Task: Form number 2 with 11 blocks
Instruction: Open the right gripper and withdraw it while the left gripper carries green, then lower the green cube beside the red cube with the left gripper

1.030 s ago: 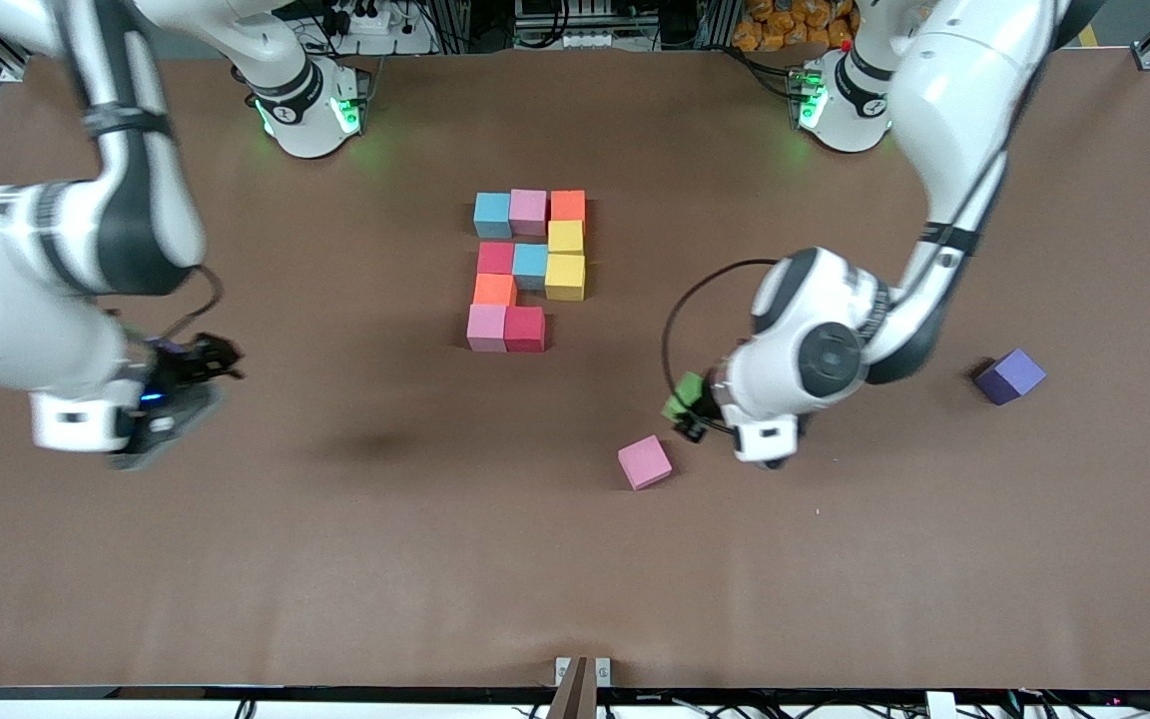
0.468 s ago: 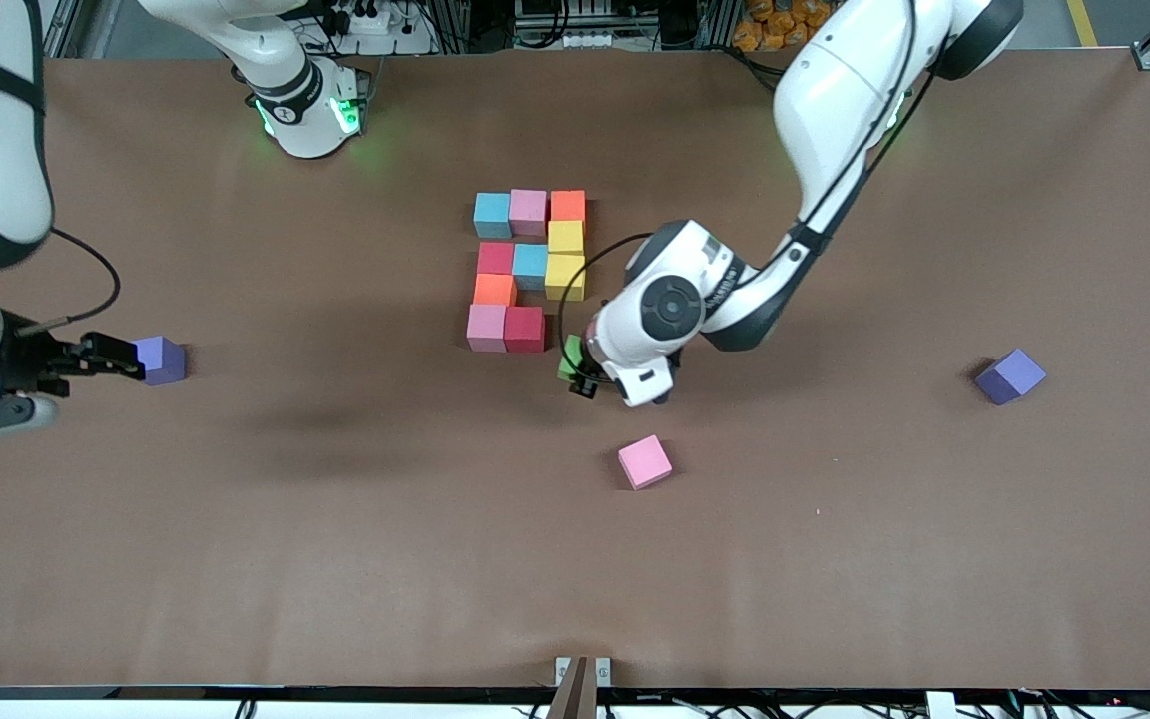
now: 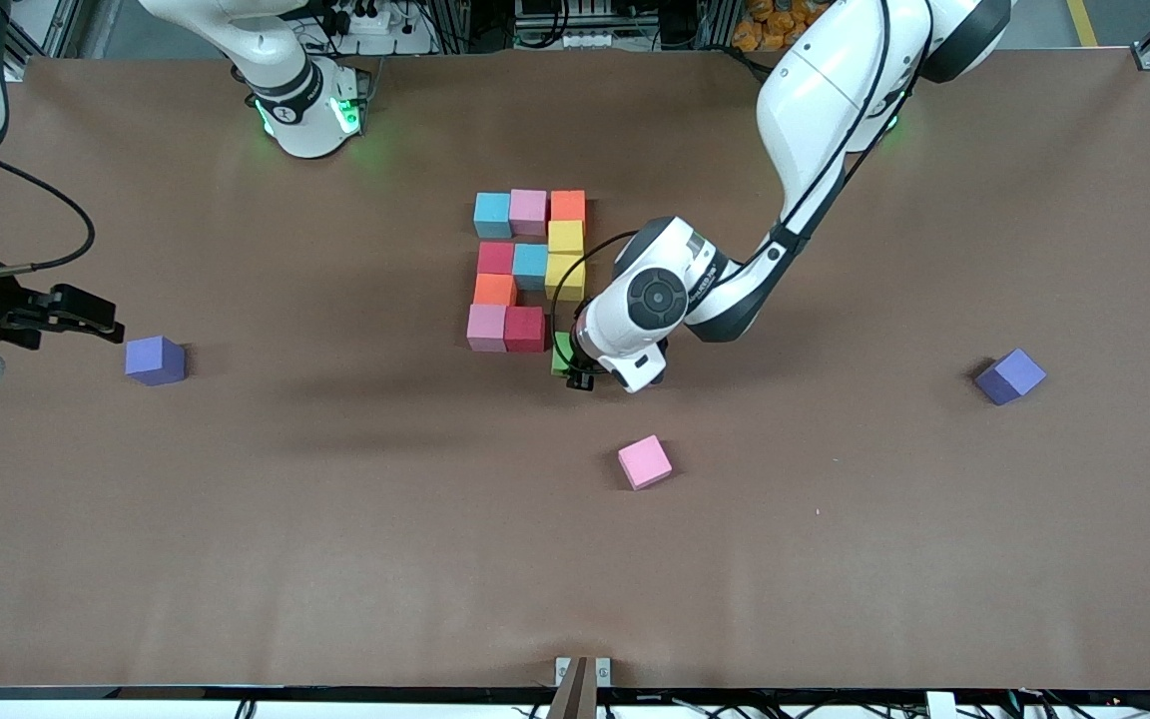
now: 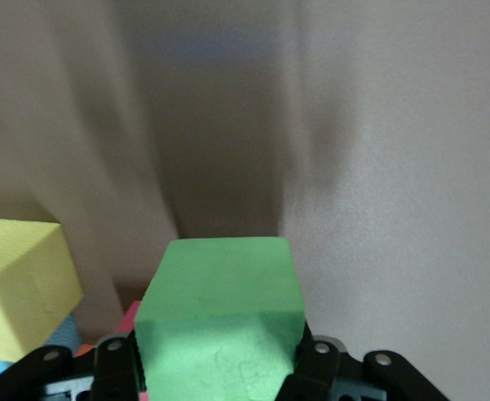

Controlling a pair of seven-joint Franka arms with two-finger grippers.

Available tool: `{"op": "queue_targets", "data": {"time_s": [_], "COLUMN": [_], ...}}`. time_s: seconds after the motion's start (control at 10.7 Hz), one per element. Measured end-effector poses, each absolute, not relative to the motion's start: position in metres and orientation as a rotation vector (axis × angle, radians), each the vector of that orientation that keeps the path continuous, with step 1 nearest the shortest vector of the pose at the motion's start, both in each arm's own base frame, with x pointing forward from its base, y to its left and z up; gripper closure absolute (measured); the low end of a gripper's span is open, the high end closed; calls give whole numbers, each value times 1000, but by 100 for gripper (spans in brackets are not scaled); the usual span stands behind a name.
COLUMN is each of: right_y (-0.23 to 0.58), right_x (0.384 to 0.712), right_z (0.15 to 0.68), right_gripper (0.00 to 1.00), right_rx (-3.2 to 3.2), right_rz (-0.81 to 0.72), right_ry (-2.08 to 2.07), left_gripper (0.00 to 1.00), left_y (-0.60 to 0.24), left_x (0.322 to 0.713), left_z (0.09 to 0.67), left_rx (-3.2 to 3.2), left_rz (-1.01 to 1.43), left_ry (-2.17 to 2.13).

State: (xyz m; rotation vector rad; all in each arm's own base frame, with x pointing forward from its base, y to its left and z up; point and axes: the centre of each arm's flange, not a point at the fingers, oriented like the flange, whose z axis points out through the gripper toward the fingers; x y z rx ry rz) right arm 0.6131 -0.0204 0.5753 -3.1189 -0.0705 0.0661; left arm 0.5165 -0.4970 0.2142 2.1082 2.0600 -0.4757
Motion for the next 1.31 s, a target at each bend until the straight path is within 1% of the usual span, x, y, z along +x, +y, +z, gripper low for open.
{"op": "queue_targets", "data": {"time_s": [0.28,0.47,0.75,1.31], "right_y": [-45,-37,-21,-20], "right_x": [608,600,591,589], "right_z": [579,593,607,605], "right_gripper": [0,0,0,0], "right_rx": [-3116,-3097,-3092,-3090], "right_rz": [99,95,98,130], "right_ry": [26,53,33,38], "left_gripper": [39,39,39,39], "left_y": [-503,-491,-484,-498], "left_x": [483,467,464,449], "left_z": [212,218,224,219], "left_rx": [2025,2069,2124,2153], "left_rz": [-427,-373,-302,-271], "left_ry": [2082,2062,2015,1936]}}
